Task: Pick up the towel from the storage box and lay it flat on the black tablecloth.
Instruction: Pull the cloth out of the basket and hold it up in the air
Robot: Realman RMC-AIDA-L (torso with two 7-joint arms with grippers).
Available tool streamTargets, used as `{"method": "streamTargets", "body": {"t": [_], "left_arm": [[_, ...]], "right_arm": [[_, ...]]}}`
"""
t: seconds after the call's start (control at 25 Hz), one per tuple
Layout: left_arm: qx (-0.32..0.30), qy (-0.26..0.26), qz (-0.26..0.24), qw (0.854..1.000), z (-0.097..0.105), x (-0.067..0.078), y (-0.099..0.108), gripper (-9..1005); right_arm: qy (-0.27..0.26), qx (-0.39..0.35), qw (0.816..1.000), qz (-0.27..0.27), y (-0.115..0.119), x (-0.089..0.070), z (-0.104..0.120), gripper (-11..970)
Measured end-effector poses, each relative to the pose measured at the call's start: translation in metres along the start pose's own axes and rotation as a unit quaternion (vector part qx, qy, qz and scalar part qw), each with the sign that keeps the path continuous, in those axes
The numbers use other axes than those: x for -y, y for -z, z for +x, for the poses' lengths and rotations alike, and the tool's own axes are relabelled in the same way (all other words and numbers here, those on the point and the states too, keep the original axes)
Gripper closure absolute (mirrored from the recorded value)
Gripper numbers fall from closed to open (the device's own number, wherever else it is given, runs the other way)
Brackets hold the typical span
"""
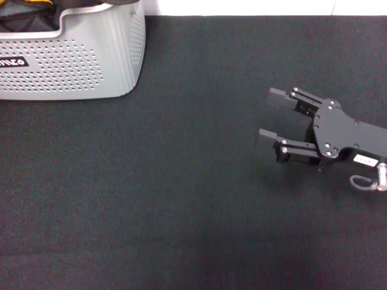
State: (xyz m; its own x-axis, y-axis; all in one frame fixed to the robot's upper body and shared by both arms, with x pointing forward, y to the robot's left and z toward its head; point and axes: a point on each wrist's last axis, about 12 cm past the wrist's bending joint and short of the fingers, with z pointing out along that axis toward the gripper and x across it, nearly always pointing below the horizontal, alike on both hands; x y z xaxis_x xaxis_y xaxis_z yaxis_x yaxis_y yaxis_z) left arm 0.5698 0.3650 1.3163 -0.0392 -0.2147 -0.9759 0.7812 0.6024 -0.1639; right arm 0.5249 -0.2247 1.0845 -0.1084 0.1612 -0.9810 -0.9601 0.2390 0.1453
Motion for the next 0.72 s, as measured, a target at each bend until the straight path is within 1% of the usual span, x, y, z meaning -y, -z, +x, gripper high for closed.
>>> {"method": "streamTargets", "body": {"t": [0.08,0.12,0.2,0.32,0.44,0.52,0.64,0.72], "left_arm": [[0.041,-0.001,0.045,0.998,-0.01,0.01,0.009,979],[0.042,-0.002,0.049,0.998,-0.011,0.011,0.009,979],[0.041,-0.012,0.088,0.995,-0.018,0.018,0.013,979],[0.037,-0.014,0.129,0.991,-0.021,0.024,0.016,980],[0.041,-0.009,0.139,0.989,-0.02,0.025,0.017,980],[0.046,-0.006,0.141,0.989,-0.019,0.026,0.017,980],[0.056,0.0,0.146,0.988,-0.019,0.027,0.018,980],[0.061,0.004,0.148,0.987,-0.02,0.027,0.017,981]], "right_arm": [[0.009,0.002,1.0,-0.002,-0.001,0.001,-0.002,91],[0.015,0.004,1.0,-0.004,-0.002,0.001,-0.003,91],[0.03,0.012,0.999,-0.007,-0.004,0.002,-0.007,91],[0.057,0.027,0.998,-0.012,-0.006,0.002,-0.01,91],[0.088,0.037,0.995,-0.021,-0.01,0.0,-0.013,91],[0.125,0.044,0.991,-0.025,-0.016,-0.002,-0.013,91],[0.185,0.053,0.981,-0.024,-0.03,-0.008,-0.007,91],[0.213,0.061,0.975,-0.026,-0.04,-0.013,-0.004,91]]}}
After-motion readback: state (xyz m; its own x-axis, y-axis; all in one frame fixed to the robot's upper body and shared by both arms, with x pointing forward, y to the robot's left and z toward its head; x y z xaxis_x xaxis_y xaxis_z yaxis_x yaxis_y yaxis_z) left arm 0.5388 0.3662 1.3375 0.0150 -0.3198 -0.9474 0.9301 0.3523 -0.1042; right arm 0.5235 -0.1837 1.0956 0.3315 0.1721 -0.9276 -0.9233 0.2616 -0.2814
